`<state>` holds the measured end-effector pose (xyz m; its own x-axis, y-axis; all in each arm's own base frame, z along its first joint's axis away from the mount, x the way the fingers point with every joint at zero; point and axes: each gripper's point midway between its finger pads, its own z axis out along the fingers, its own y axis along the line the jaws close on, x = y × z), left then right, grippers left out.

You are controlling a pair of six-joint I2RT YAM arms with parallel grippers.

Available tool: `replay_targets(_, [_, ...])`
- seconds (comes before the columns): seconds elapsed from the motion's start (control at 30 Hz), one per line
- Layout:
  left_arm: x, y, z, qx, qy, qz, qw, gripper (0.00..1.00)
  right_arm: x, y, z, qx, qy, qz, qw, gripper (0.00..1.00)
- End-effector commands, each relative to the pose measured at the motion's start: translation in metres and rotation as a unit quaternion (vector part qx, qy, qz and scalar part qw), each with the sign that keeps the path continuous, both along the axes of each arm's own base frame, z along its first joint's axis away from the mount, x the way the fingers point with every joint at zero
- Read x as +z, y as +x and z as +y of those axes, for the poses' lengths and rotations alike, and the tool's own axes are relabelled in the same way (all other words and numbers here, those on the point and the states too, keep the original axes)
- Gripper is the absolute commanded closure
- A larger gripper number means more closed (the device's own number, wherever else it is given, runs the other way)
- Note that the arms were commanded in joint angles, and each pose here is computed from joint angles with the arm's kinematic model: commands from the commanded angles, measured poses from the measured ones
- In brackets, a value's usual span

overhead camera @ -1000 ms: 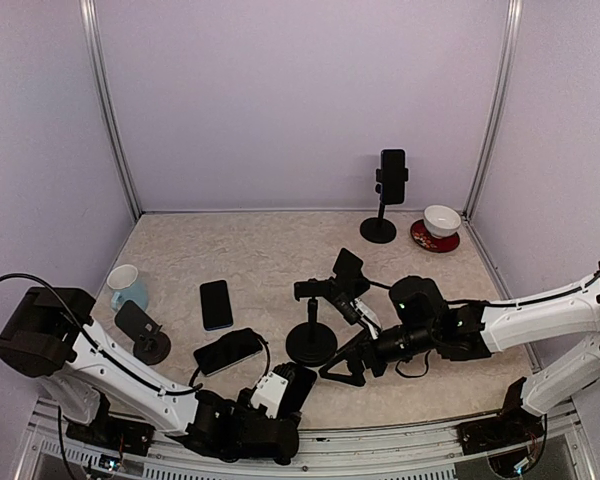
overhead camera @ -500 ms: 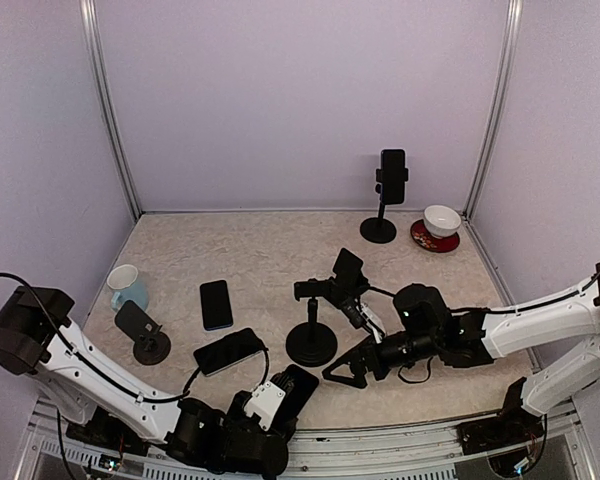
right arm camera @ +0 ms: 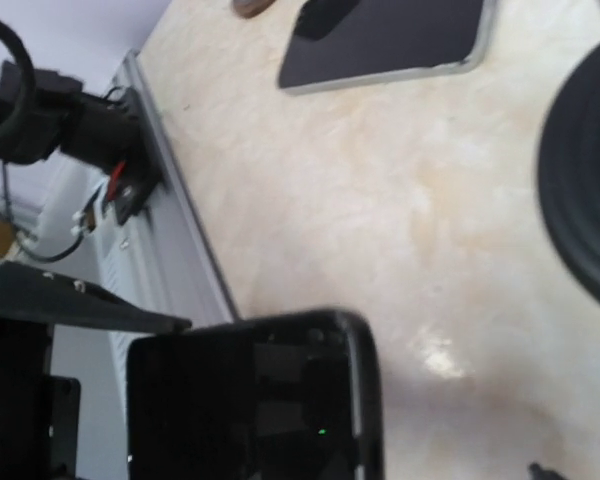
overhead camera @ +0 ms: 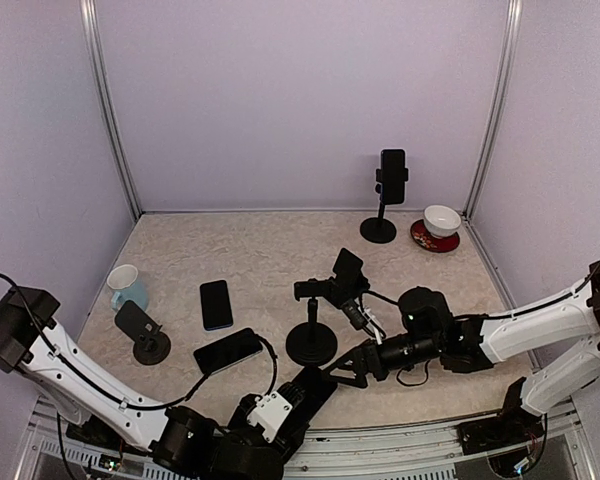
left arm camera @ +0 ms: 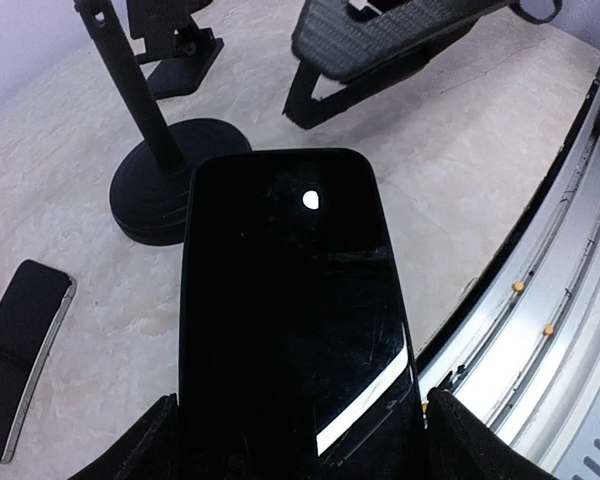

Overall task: Place the phone on the phone stand
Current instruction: Pass from the left arm to the right

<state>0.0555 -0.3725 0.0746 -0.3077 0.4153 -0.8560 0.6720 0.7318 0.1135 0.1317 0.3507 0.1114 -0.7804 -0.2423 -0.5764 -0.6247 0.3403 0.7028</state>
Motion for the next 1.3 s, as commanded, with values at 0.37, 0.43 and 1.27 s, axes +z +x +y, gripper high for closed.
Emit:
replay_targets(0.37, [0.047,-0.023,-0.026,-0.05,-0.055,-0.058,0.996,0.56,0.004,-0.041,0.015,0.144,0.049,0.056,0.987,0.28])
replay_targets(0.43, [0.046,-0.024,-0.027,-0.054,-0.054,-0.059,0.995,0.56,0.006,-0.046,0.016,0.161,0.056,0.061,0.983,0.34])
replay_targets(1.27, [0.06,-0.026,-0.018,-0.034,-0.073,-0.083,0.993,0.06,0.022,-0.064,0.02,0.221,0.096,0.114,0.964,1.0])
